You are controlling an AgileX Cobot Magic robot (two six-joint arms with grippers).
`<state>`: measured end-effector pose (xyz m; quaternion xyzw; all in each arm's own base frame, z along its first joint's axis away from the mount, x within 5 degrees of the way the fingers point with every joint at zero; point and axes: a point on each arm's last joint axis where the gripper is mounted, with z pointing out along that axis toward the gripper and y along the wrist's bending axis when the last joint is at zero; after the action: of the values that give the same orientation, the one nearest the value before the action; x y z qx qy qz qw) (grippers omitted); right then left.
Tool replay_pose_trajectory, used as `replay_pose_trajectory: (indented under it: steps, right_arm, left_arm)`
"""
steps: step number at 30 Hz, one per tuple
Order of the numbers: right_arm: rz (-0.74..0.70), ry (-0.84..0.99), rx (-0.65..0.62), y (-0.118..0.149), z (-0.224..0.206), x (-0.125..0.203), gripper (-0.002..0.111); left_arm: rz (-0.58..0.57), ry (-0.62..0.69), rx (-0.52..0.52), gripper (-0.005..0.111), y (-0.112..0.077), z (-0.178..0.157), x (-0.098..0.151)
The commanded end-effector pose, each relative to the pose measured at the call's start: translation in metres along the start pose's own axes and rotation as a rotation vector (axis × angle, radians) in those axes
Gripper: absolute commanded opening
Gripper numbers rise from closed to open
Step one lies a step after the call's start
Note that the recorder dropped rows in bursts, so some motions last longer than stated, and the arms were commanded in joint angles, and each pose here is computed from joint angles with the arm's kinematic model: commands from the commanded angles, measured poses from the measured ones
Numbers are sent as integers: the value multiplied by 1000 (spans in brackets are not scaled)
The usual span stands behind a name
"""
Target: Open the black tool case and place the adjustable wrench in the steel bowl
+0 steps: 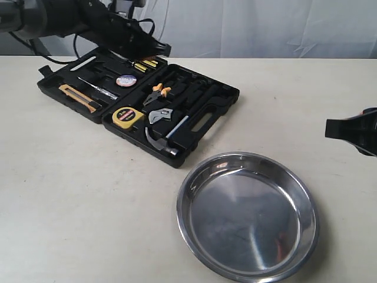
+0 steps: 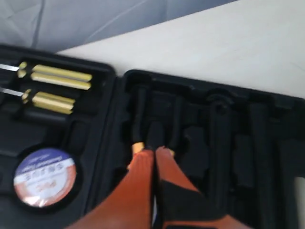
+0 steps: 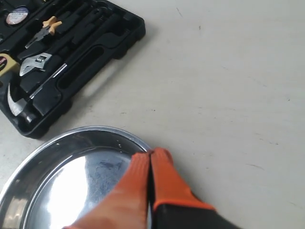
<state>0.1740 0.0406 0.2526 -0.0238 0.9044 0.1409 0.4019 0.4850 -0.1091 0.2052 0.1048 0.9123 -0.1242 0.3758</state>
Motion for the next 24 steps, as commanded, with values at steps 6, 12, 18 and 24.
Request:
replay_pose_trajectory:
  steps: [6,12,18,24]
  right_arm:
    - [-3,-4,1,0,-1,0,-1]
    - [-3,-4,1,0,-1,0,-1]
    - [-3,-4,1,0,-1,0,-1]
    - [-3,1,-1,0,-1,1,-1]
  left_arm:
    - [-88,321,-139,0,39,-12,27]
    - [-60,514,-64,0,32,-19,43]
    - [-6,575,217,0,-3,-21,47]
    - [70,521,321,0,-45,-14,45]
